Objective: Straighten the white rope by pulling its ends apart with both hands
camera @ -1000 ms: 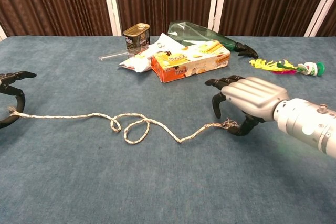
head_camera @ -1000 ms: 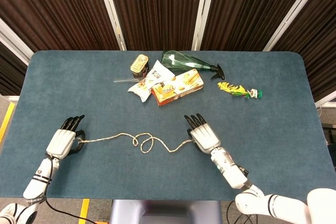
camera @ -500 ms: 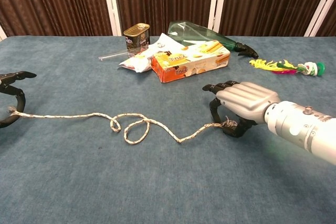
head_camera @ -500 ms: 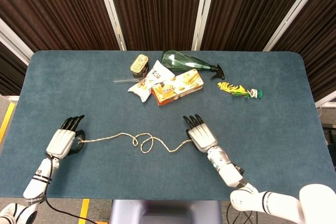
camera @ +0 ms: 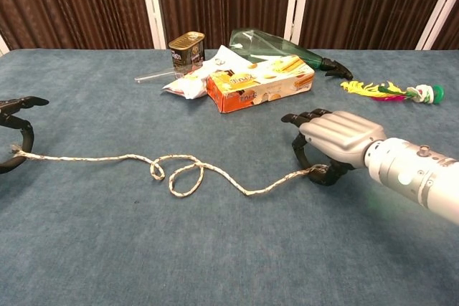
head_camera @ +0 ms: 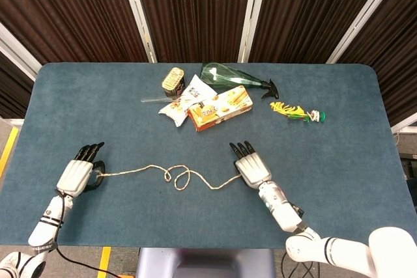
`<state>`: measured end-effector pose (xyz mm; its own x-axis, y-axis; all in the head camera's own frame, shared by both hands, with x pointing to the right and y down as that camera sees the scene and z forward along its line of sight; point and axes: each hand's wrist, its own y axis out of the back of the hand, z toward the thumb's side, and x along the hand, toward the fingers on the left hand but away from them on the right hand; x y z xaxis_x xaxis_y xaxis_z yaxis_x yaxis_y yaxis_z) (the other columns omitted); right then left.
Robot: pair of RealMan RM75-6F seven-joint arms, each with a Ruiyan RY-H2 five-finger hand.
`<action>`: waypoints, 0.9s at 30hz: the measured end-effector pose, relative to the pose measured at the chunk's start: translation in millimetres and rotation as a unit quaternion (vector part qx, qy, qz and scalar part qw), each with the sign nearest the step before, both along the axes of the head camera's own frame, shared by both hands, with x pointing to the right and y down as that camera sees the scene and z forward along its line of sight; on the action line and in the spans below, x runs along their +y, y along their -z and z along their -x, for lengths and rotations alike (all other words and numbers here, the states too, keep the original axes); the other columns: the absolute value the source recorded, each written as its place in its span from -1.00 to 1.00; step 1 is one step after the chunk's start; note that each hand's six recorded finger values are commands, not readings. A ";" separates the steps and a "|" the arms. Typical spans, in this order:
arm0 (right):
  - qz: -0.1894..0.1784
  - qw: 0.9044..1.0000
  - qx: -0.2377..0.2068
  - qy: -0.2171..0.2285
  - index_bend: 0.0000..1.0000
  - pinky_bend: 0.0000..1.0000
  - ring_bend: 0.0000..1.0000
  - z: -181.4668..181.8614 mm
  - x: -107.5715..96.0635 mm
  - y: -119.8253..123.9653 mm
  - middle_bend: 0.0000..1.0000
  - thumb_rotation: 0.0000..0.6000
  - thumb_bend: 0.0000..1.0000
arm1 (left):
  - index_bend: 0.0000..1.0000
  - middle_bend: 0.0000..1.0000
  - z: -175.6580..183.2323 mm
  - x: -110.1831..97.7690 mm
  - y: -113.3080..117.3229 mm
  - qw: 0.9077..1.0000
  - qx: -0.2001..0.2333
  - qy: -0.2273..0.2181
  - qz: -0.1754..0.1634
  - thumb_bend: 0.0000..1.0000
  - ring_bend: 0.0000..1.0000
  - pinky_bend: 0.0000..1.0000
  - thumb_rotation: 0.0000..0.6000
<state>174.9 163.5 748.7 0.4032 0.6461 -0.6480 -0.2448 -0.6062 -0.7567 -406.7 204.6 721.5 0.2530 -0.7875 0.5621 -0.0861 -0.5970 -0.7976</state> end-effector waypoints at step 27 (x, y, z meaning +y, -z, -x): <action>-0.037 0.984 0.037 -0.170 0.54 -1.00 -1.00 -188.9 -8.3 51.8 -0.86 1.00 0.11 | 0.18 -0.99 50.9 -17.6 11.8 0.996 -0.057 0.054 -0.029 -0.12 -1.00 -0.86 1.00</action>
